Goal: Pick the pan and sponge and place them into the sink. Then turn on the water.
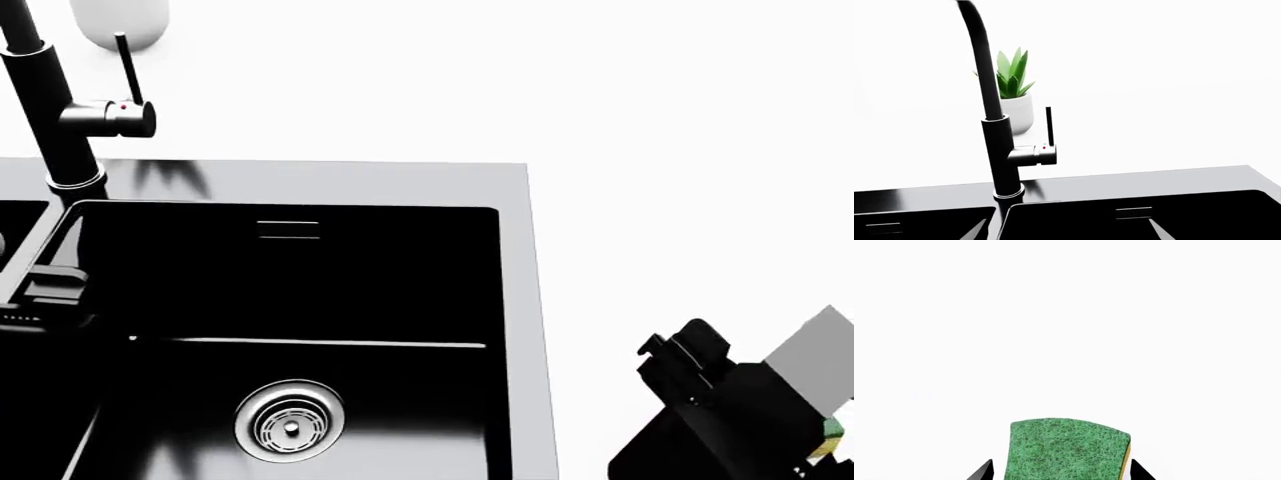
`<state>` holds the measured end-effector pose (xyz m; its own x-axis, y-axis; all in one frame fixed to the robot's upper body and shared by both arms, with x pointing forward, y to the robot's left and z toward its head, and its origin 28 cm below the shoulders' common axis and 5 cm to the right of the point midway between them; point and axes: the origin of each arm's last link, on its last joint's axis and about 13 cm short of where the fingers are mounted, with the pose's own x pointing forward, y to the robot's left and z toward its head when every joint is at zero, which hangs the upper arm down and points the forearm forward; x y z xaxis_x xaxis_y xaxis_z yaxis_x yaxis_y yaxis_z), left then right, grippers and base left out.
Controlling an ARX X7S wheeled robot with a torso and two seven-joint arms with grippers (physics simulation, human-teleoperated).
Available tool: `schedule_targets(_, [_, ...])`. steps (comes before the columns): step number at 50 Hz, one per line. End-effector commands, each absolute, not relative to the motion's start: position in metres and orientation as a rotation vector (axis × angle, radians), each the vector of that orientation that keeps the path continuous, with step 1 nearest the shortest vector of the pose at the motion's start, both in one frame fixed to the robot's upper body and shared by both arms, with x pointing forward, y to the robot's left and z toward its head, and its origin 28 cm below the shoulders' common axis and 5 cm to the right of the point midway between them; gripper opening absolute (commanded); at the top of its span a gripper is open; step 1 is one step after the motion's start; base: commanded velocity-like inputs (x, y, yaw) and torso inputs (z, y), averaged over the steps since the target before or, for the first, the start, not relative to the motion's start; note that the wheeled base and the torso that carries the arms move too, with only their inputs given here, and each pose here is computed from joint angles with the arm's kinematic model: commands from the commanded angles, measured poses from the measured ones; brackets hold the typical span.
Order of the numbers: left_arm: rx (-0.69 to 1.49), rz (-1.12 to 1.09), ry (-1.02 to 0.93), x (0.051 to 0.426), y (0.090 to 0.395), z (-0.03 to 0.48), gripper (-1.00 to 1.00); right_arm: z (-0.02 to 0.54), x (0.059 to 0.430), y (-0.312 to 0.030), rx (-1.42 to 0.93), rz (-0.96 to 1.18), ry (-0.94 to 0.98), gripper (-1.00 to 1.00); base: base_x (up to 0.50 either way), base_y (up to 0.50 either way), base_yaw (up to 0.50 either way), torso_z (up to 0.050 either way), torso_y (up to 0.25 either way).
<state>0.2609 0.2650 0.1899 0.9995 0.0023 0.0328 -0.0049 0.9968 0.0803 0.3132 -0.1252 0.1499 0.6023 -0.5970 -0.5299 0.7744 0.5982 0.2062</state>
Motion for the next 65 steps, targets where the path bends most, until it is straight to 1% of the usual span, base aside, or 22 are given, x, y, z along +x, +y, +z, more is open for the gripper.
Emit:
schedule_targets(1, [0.078, 0.000, -0.032, 0.263, 0.262, 0.189, 1.00, 0.122, 0.308, -0.126, 0.441, -0.832, 0.550, -1.00, 0.00, 0.00, 0.00, 0.000, 0.000])
schedule_targets(12, [0.077, 0.001, -0.030, 0.263, 0.262, 0.188, 1.00, 0.137, 0.306, -0.123, 0.403, -0.822, 0.468, -1.00, 0.00, 0.00, 0.00, 0.000, 0.000])
schedule_targets(16, [0.078, 0.000, -0.030, 0.263, 0.262, 0.188, 1.00, 0.151, 0.305, -0.123, 0.438, -0.741, 0.344, -1.00, 0.00, 0.00, 0.00, 0.000, 0.000])
schedule_targets(18, [0.078, -0.001, -0.031, 0.263, 0.263, 0.188, 1.00, 0.161, 0.303, -0.124, 0.340, -0.624, 0.281, -1.00, 0.00, 0.00, 0.00, 0.000, 0.000])
schedule_targets(21, [0.076, -0.001, -0.031, 0.262, 0.263, 0.188, 1.00, 0.168, 0.303, -0.124, 0.272, -0.550, 0.279, -1.00, 0.00, 0.00, 0.00, 0.000, 0.000])
schedule_targets(24, [0.074, 0.000, -0.032, 0.261, 0.265, 0.189, 1.00, 0.169, 0.304, -0.126, 0.255, -0.488, 0.249, -1.00, 0.00, 0.00, 0.00, 0.000, 0.000])
schedule_targets(26, [0.074, -0.001, -0.032, 0.261, 0.264, 0.188, 1.00, 0.171, 0.301, -0.127, 0.265, -0.328, 0.167, -1.00, 0.00, 0.00, 0.00, 0.000, 0.000])
schedule_targets(28, [0.077, -0.001, -0.031, 0.261, 0.264, 0.188, 1.00, 0.175, 0.300, -0.129, 0.339, -0.308, 0.178, -1.00, 0.00, 0.00, 0.00, 0.000, 0.000])
schedule_targets(30, [0.076, 0.001, -0.032, 0.261, 0.265, 0.189, 1.00, 0.181, 0.301, -0.127, 0.352, -0.161, 0.192, -1.00, 0.00, 0.00, 0.00, 0.000, 0.000])
schedule_targets(31, [0.077, 0.001, -0.033, 0.261, 0.266, 0.190, 1.00, 0.184, 0.302, -0.125, 0.231, -0.125, 0.190, -1.00, 0.00, 0.00, 0.00, 0.000, 0.000])
schedule_targets(33, [0.078, -0.001, -0.032, 0.261, 0.266, 0.190, 1.00, 0.186, 0.303, -0.123, 0.230, -0.026, 0.239, -1.00, 0.00, 0.00, 0.00, 0.000, 0.000])
schedule_targets(35, [0.077, -0.002, -0.033, 0.260, 0.267, 0.190, 1.00, 0.193, 0.301, -0.124, 0.229, 0.039, 0.218, -1.00, 0.00, 0.00, 0.00, 0.000, 0.000])
schedule_targets(38, [0.073, -0.004, -0.031, 0.261, 0.266, 0.190, 1.00, 0.203, 0.301, -0.127, 0.220, 0.160, 0.140, -1.00, 0.00, 0.00, 0.00, 0.000, 0.000])
schedule_targets(39, [0.074, -0.004, -0.033, 0.261, 0.266, 0.191, 1.00, 0.209, 0.299, -0.129, 0.195, 0.225, 0.048, -1.00, 0.00, 0.00, 0.00, 0.000, 0.000])
schedule_targets(40, [0.073, -0.005, -0.033, 0.262, 0.266, 0.192, 1.00, 0.206, 0.300, -0.128, 0.069, 0.299, 0.124, -1.00, 0.00, 0.00, 0.00, 0.000, 0.000])
schedule_targets(41, [0.072, -0.005, -0.035, 0.262, 0.266, 0.193, 1.00, 0.208, 0.298, -0.131, 0.061, 0.286, 0.087, -1.00, 0.00, 0.00, 0.00, 0.000, 0.000])
schedule_targets(45, [0.074, -0.007, -0.034, 0.261, 0.266, 0.192, 1.00, 0.211, 0.293, -0.137, -0.018, 0.374, 0.178, -1.00, 0.00, 0.00, 0.00, 0.000, 0.000])
schedule_targets(51, [0.069, -0.013, -0.037, 0.265, 0.263, 0.194, 1.00, 0.213, 0.282, -0.148, -0.066, 0.395, 0.212, -1.00, 0.00, 0.00, 0.00, 0.000, 0.000])
schedule_targets(55, [0.062, -0.019, -0.030, 0.264, 0.263, 0.193, 1.00, 0.213, 0.278, -0.149, -0.125, 0.472, 0.233, -1.00, 0.00, 0.00, 0.00, 0.000, 0.000])
schedule_targets(56, [0.058, -0.021, -0.030, 0.263, 0.263, 0.194, 1.00, 0.213, 0.277, -0.149, -0.116, 0.465, 0.275, -1.00, 0.00, 0.00, 0.00, 0.000, 0.000])
schedule_targets(58, [0.055, -0.029, -0.028, 0.263, 0.262, 0.194, 1.00, 0.215, 0.276, -0.150, -0.055, 0.450, 0.259, -1.00, 0.00, 0.00, 0.00, 0.000, 0.000])
schedule_targets(65, [0.046, -0.033, -0.021, 0.261, 0.266, 0.193, 1.00, 0.222, 0.268, -0.159, -0.067, 0.406, 0.202, -1.00, 0.00, 0.00, 0.00, 0.000, 0.000])
